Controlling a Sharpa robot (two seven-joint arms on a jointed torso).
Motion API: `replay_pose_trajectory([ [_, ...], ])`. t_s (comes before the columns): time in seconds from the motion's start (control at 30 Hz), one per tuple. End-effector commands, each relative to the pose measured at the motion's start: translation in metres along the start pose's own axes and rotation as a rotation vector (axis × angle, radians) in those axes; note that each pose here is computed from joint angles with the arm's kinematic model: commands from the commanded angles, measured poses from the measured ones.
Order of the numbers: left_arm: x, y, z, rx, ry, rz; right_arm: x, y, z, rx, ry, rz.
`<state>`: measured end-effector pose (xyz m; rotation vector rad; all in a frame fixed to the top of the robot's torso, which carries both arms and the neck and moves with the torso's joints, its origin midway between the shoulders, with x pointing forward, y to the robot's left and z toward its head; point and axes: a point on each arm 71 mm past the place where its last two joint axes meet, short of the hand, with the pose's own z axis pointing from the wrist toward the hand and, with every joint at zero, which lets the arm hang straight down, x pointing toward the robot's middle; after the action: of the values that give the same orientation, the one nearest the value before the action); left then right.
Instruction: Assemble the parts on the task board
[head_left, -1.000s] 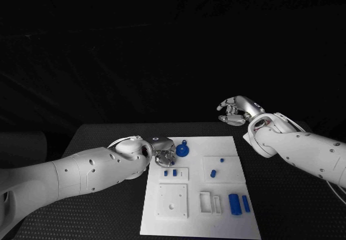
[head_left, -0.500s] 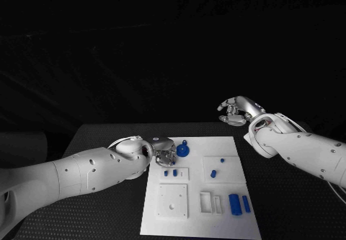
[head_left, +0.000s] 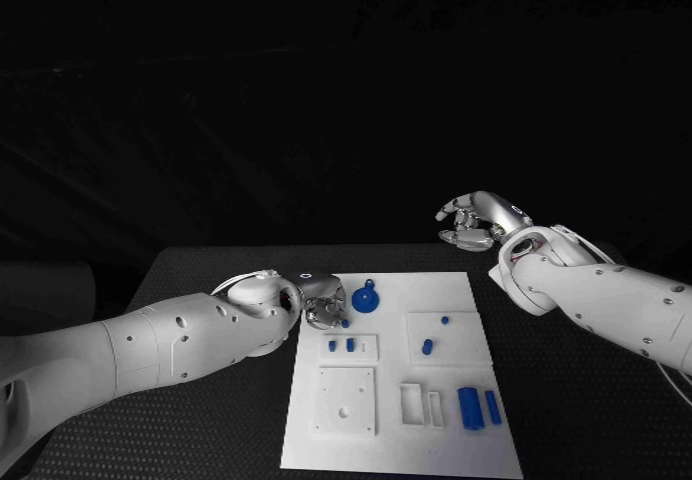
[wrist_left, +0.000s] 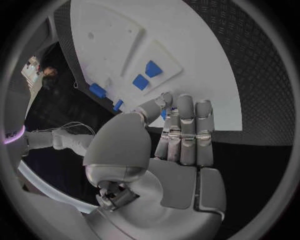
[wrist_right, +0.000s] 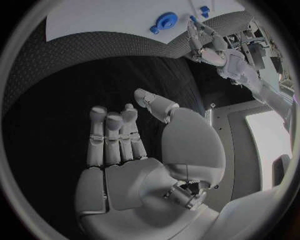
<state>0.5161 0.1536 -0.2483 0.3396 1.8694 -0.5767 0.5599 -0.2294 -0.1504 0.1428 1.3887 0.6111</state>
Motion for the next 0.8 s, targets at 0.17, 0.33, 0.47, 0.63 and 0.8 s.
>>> replay_pose_trajectory([
  [0.17, 0.0004, -0.0002, -0.0002, -0.007, 0.009, -0.003, 0.0, 0.001, 0.0, -0.013, 0.01, 0.0],
  [0.33, 0.0003, -0.0009, 0.0, -0.005, 0.007, -0.013, 0.001, 0.001, 0.0, -0.013, 0.01, 0.0],
  [0.47, -0.0007, 0.003, -0.001, -0.014, -0.004, -0.012, 0.0, 0.0, 0.0, -0.01, 0.01, -0.001],
  [0.63, -0.0046, 0.0119, -0.005, -0.027, -0.049, -0.039, -0.001, -0.002, 0.0, -0.006, 0.013, 0.002],
  [0.8, -0.0108, 0.0292, -0.013, -0.05, -0.105, -0.124, 0.001, -0.006, -0.002, 0.003, 0.06, 0.037],
])
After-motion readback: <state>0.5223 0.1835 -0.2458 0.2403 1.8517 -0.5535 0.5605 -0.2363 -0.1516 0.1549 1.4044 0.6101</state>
